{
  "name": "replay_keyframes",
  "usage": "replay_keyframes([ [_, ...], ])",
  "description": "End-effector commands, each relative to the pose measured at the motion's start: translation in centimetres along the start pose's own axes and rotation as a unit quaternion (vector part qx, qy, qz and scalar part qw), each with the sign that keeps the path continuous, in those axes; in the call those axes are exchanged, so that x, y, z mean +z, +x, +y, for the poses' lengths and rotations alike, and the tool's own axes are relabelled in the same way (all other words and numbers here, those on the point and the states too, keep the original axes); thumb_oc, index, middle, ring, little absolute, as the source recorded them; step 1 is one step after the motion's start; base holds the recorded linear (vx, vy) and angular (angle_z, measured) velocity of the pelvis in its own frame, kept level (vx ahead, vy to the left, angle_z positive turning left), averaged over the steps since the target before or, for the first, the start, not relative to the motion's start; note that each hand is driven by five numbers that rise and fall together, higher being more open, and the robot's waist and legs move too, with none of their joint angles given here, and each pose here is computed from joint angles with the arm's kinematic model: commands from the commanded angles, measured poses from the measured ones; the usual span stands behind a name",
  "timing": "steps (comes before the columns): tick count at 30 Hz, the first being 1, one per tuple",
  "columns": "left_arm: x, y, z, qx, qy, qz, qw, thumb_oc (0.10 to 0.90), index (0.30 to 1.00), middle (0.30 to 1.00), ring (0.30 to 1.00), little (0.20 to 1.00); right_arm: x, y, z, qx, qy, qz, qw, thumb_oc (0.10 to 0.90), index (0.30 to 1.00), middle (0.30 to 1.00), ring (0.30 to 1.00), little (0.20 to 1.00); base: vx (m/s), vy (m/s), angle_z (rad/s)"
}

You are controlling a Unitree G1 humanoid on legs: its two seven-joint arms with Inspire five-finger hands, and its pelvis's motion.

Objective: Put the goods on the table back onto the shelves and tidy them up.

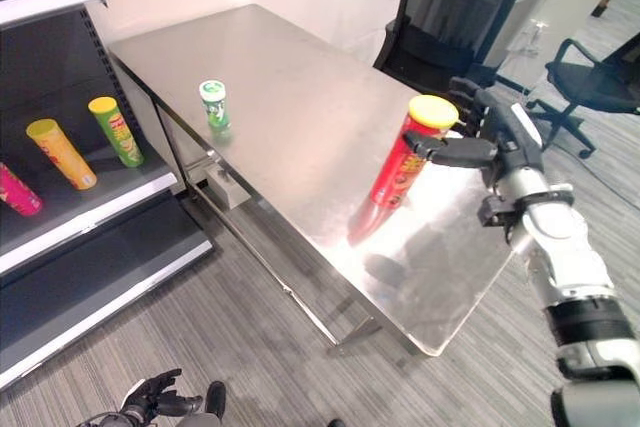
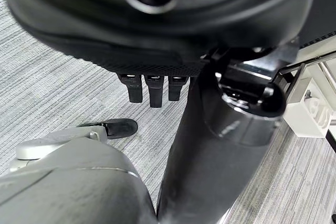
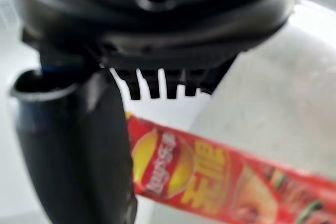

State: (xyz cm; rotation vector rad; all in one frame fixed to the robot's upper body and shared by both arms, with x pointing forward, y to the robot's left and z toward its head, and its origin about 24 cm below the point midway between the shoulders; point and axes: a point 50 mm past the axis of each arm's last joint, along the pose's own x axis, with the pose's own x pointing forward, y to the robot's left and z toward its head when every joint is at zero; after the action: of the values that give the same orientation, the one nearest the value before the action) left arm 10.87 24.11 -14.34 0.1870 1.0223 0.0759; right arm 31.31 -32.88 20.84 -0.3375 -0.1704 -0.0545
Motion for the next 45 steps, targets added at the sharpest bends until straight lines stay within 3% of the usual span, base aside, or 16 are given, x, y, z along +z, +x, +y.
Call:
replay_keyframes([
  [1, -0.5, -0.1, 0.1, -0.024, 0.065, 0.009, 0.998, 0.8, 0.9, 0.9, 0.9, 0.9, 8.3, 1.7, -0.8, 0.015, -0.049, -0.134, 0.99, 0.8, 0.9, 0.9, 0.9, 0.9, -0.01, 0.001, -0.03],
  [11, -0.5, -0.1, 0.5, -0.02, 0.072, 0.009, 0.997, 0.8, 0.9, 0.9, 0.9, 0.9, 10.1, 2.8, -0.1, 0.043, -0.099, -0.129, 0.986, 0.8, 0.9, 0.9, 0.9, 0.9, 0.0, 0.0, 0.0],
  [43, -0.6, -0.1, 0.1, -0.027, 0.071, 0.012, 0.997, 0.8, 0.9, 0.9, 0.9, 0.9, 6.5, 3.1, 0.5, 0.052, -0.124, -0.058, 0.989, 0.8, 0.9, 0.9, 0.9, 0.9, 0.0, 0.0, 0.0],
  [45, -0.6, -0.1, 0.1, -0.027, 0.07, 0.01, 0.997, 0.8, 0.9, 0.9, 0.9, 0.9, 6.2, 3.0, 0.5, 0.056, -0.128, -0.049, 0.989, 0.748, 0.822, 0.822, 0.822, 0.822, 0.0, 0.0, 0.0],
])
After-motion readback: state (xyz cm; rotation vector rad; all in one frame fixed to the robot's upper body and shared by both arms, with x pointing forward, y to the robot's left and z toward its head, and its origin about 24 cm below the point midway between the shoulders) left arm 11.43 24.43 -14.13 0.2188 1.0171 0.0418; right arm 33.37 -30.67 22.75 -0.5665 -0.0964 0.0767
